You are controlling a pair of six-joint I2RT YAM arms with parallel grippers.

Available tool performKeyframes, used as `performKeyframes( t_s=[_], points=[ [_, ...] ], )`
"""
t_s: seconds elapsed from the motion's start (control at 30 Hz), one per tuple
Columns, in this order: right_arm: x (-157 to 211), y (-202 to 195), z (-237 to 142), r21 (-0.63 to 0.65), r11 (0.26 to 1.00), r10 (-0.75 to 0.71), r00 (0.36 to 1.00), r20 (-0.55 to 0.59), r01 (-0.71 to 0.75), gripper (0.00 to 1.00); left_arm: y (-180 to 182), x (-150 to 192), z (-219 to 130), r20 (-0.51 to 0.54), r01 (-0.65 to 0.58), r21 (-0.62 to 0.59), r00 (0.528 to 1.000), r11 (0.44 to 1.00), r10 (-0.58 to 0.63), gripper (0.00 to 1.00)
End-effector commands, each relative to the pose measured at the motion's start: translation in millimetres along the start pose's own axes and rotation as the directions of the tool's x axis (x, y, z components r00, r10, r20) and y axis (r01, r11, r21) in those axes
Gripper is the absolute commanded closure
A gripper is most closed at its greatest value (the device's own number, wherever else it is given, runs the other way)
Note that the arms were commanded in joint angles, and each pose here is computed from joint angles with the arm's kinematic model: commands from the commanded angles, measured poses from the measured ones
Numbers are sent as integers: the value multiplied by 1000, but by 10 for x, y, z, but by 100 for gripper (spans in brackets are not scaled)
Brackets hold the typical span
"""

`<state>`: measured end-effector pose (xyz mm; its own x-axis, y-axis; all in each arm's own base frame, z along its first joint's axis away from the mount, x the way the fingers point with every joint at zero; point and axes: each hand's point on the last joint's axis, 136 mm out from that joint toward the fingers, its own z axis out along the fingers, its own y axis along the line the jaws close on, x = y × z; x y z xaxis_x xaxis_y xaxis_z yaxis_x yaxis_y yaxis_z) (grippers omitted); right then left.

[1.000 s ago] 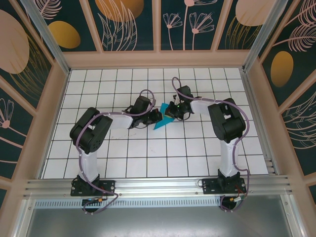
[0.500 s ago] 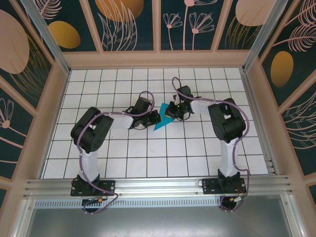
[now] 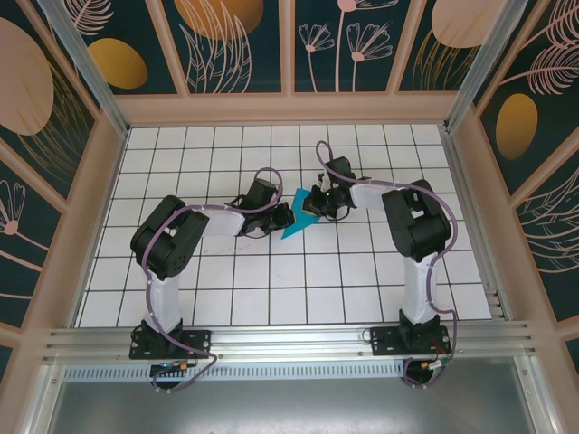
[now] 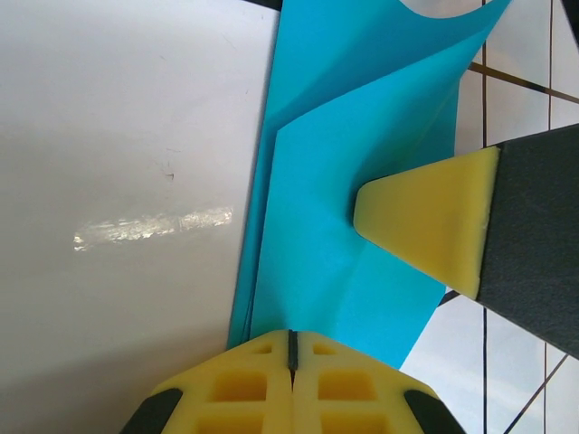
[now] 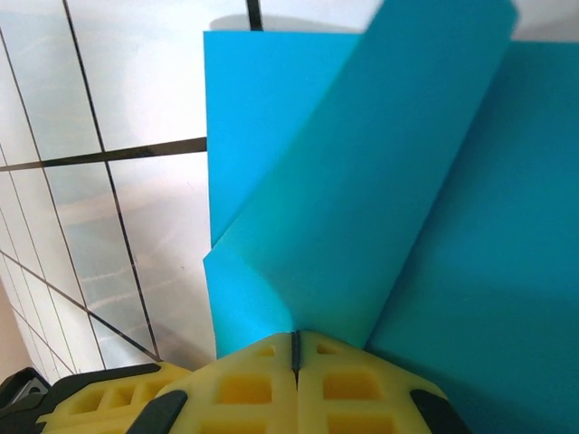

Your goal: Fold a paper plane with a square sheet of paper (pick it up from the middle)

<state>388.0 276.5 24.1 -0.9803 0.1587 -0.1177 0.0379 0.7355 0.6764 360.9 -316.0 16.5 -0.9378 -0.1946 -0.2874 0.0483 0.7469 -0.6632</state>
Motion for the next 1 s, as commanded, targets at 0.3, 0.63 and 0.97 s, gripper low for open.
performKeyframes(
  t_s=[0.3,0.63,0.97],
  points=[
    [208,184,17,-62,992,-117,992,-50,113,98,332,252,75,-87,31,-106,995,994,-40,100],
    [176,-269,106,61,997,-44,998,-53,47,99,434,320,58,-100,39,-144,994,989,-53,100],
    [-392,-515,-27,93,996,3,996,85,-11,99,534,446,30,-133,39,-166,989,985,-61,100]
  ],
)
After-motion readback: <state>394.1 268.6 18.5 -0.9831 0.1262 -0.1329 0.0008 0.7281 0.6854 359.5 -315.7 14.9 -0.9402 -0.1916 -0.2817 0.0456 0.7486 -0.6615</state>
